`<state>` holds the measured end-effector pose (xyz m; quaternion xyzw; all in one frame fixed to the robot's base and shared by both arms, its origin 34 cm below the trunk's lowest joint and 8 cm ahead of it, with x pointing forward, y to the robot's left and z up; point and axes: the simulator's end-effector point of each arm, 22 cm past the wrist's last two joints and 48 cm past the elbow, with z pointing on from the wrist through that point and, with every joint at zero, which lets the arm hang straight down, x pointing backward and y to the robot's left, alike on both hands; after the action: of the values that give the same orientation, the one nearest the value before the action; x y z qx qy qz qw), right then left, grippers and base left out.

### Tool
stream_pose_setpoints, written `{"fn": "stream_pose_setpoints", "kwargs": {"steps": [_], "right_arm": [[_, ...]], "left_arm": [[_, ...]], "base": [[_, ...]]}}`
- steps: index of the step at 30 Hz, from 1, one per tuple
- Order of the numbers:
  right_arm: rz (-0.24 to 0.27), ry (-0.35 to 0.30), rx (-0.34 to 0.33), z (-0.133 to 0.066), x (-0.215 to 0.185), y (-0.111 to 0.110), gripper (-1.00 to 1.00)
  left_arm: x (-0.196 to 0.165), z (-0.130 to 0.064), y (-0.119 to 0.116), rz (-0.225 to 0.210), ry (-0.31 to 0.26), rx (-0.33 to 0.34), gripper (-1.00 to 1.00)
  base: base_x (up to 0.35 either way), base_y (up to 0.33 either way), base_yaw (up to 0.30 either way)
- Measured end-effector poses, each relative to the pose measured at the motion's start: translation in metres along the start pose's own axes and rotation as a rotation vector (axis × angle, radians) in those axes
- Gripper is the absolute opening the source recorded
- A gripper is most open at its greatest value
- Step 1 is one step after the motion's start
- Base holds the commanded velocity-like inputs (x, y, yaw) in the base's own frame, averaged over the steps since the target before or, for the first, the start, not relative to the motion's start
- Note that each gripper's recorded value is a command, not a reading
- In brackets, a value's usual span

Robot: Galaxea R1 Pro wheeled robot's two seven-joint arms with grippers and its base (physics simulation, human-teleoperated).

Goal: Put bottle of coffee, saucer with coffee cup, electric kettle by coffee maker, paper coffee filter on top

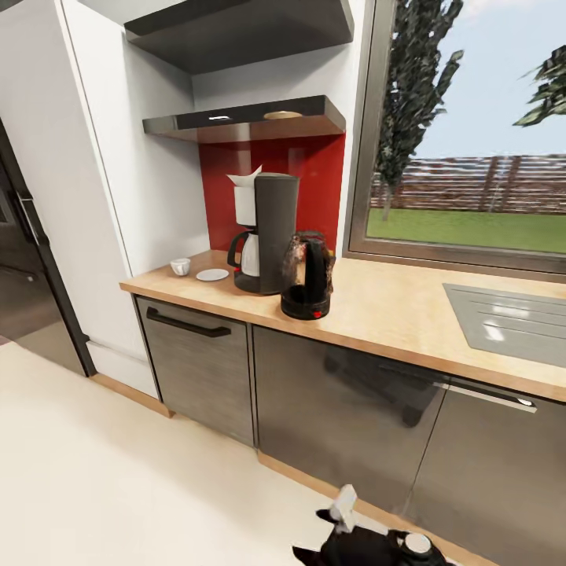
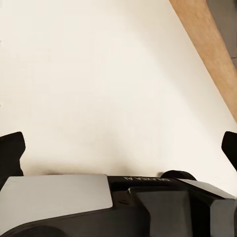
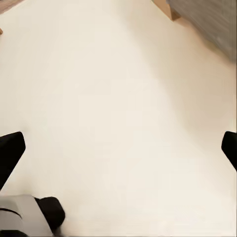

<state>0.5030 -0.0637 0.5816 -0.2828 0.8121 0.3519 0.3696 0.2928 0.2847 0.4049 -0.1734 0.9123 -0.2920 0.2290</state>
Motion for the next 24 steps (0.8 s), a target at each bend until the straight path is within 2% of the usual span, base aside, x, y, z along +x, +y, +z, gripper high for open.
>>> {"fn": "stream_pose_setpoints", "kwargs": {"steps": [1, 2, 3, 5, 6, 7, 13, 16, 24], "right_arm": [[0.105, 0.059, 0.031, -0.027, 0.073, -0.023, 1.0], [0.142, 0.07, 0.04, -0.038, 0.093, -0.03, 1.0], [0.21, 0.076, 0.051, -0.058, 0.122, -0.04, 1.0], [0.361, 0.117, 0.119, -0.106, 0.187, -0.06, 1.0], [0.394, 0.13, 0.146, -0.118, 0.203, -0.065, 1.0], [0.451, 0.144, 0.204, -0.145, 0.229, -0.075, 1.0], [0.518, 0.172, 0.341, -0.199, 0.27, -0.095, 1.0], [0.526, 0.169, 0.359, -0.207, 0.273, -0.099, 1.0], [0.533, 0.166, 0.364, -0.209, 0.274, -0.099, 1.0]], "left_arm": [[-0.006, 0.0, 0.001, -0.024, -0.024, -0.005, 1.0], [-0.008, 0.0, 0.002, -0.039, -0.035, -0.008, 1.0], [-0.014, 0.0, 0.004, -0.076, -0.06, -0.014, 1.0], [-0.022, -0.001, 0.006, -0.137, -0.101, -0.021, 1.0], [-0.023, -0.001, 0.006, -0.146, -0.107, -0.022, 1.0], [-0.025, -0.001, 0.007, -0.163, -0.118, -0.024, 1.0], [-0.021, 0.005, -0.001, -0.188, -0.124, -0.015, 1.0], [-0.021, 0.006, -0.002, -0.19, -0.125, -0.014, 1.0], [-0.02, 0.007, -0.003, -0.191, -0.124, -0.013, 1.0]], "base": [[0.0, 0.0, 0.0], [0.0, 0.0, 0.0], [0.0, 0.0, 0.0], [0.0, 0.0, 0.0], [0.0, 0.0, 0.0], [0.0, 0.0, 0.0], [0.0, 0.0, 0.0], [0.0, 0.0, 0.0], [0.003, 0.001, 0.0]]}}
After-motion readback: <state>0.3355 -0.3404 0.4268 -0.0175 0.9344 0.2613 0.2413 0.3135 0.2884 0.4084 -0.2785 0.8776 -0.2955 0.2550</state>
